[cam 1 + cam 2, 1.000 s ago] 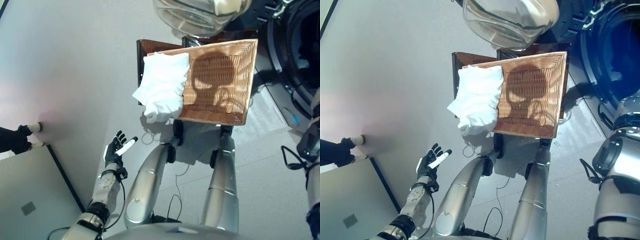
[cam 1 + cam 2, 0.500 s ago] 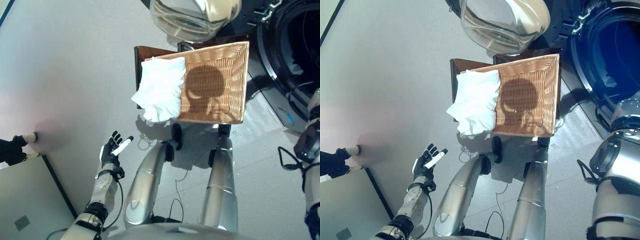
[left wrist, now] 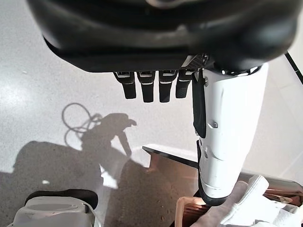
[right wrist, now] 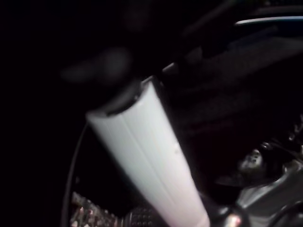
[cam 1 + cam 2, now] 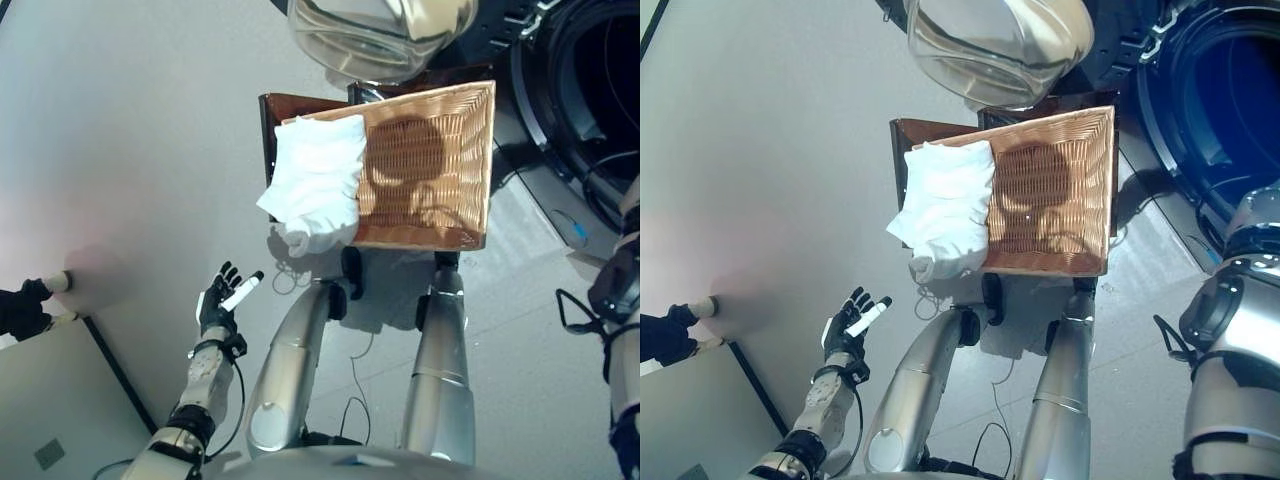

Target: Pick up the clothes and place them into the washing machine

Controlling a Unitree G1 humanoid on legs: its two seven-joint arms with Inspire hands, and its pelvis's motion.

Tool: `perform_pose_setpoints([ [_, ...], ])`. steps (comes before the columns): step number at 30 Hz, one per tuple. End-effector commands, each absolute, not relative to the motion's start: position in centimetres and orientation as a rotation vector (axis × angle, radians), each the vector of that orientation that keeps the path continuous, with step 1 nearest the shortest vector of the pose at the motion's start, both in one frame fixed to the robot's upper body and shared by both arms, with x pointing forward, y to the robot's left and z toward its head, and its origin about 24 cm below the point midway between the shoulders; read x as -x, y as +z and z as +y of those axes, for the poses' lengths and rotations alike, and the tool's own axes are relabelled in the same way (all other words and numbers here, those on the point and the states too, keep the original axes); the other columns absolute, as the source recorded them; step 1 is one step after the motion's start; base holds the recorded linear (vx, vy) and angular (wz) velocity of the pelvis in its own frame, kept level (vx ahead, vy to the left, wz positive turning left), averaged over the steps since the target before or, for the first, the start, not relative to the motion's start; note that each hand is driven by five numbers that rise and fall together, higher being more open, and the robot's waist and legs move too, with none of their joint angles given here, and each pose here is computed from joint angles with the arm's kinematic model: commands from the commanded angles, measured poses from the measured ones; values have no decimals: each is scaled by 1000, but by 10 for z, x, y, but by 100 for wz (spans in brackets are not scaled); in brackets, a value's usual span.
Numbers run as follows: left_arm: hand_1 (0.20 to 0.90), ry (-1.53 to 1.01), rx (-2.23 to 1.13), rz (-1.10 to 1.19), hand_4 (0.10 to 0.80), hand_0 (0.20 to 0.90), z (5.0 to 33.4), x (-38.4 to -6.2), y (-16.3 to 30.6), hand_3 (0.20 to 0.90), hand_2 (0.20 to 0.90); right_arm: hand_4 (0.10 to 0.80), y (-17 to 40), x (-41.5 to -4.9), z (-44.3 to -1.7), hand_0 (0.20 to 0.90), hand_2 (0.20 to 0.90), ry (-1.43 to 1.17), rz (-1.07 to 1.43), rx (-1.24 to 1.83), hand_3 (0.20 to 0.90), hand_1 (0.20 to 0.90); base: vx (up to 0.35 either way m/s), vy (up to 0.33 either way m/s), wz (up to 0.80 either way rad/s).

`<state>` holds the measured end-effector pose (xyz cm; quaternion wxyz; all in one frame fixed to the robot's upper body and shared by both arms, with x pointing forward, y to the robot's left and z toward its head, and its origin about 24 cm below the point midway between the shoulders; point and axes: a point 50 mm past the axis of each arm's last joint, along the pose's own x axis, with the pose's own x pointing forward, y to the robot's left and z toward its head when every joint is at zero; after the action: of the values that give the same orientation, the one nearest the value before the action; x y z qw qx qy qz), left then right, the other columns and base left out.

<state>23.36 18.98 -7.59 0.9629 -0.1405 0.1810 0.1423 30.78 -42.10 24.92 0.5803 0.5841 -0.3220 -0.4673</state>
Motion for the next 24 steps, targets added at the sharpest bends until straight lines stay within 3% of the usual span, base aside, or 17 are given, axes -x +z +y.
perform_pose_setpoints([
  [1, 900, 468, 207, 410, 800, 900, 238, -199, -89, 900, 900, 800, 273, -274, -443, 900, 900, -1148, -945, -1073, 900, 900, 0, 0, 0],
  [15, 900, 475, 202, 413, 800, 900, 241, -198, -89, 900, 900, 800, 263, -278, -442, 900, 900, -1170, -871, -1009, 900, 900, 0, 0, 0],
  [24, 900, 468, 190, 393, 800, 900, 241, -202, -86, 900, 900, 800, 255, -287, -436, 900, 900, -1231, -720, -805, 900, 900, 0, 0, 0],
])
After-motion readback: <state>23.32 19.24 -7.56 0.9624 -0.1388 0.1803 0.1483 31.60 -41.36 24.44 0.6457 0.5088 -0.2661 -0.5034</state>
